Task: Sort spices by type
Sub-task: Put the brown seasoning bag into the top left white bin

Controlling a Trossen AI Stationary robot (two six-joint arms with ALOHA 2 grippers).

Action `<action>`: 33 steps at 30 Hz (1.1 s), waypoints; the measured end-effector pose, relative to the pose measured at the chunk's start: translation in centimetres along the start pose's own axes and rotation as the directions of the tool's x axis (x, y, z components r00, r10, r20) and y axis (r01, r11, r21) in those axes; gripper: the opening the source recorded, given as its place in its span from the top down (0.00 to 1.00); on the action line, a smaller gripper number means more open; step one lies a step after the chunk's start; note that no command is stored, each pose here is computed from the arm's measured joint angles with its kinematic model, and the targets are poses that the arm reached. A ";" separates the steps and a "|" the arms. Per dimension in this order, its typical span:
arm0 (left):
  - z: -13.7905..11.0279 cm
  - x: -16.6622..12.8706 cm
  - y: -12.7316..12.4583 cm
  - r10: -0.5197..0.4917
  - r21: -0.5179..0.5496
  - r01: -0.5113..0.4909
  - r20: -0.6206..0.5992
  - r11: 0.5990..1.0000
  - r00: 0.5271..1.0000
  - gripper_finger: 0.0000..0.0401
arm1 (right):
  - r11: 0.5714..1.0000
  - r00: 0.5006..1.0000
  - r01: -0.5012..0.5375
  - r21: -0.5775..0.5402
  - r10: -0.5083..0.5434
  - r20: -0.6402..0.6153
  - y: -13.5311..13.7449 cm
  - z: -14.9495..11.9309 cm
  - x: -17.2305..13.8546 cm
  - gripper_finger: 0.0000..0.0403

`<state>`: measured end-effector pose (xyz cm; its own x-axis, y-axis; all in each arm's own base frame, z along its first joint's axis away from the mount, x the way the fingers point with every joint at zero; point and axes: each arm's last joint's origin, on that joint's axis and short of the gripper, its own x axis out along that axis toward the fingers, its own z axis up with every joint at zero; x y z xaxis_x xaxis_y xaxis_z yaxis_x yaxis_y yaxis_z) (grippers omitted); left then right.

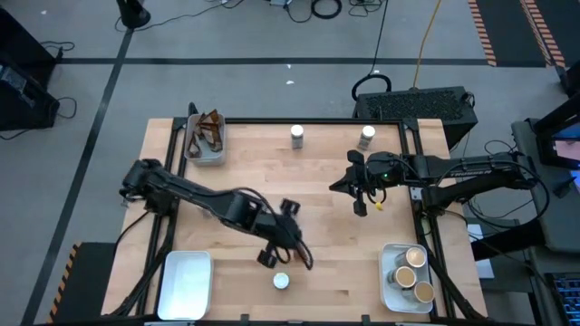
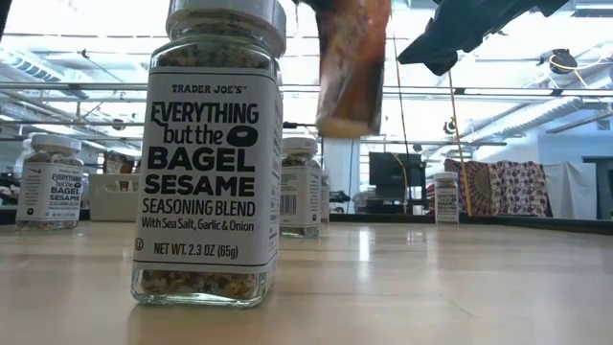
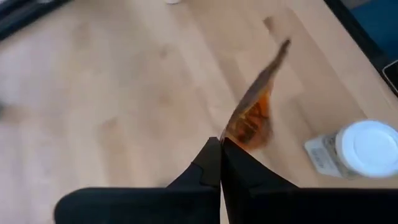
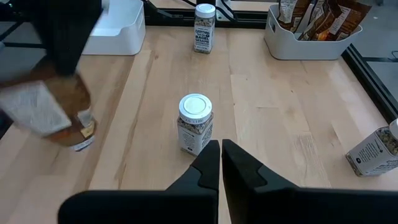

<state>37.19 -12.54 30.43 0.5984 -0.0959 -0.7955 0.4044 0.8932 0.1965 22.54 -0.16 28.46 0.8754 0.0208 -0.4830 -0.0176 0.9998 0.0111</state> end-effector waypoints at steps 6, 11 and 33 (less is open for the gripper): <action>-1.4 -5.4 1.1 0.134 -0.038 -0.136 -0.060 0.990 0.989 1.00 | 1.000 1.000 0.000 0.000 0.000 -0.001 0.0 0.0 0.0 1.00; -3.0 -8.9 2.5 0.237 -0.107 -0.252 -0.129 0.962 0.963 1.00 | 1.000 1.000 0.000 0.000 0.000 0.000 0.0 0.0 0.0 1.00; -17.5 -11.6 11.1 0.409 -0.422 -0.571 -0.417 0.704 0.812 1.00 | 1.000 1.000 0.000 -0.013 0.000 -0.003 0.0 0.0 0.0 1.00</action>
<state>22.65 6.15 31.80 0.3630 0.4708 -0.8041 -0.3491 0.8688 0.3511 22.52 -0.16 28.43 0.8738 0.0209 -0.4858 -0.0240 0.9997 -0.0001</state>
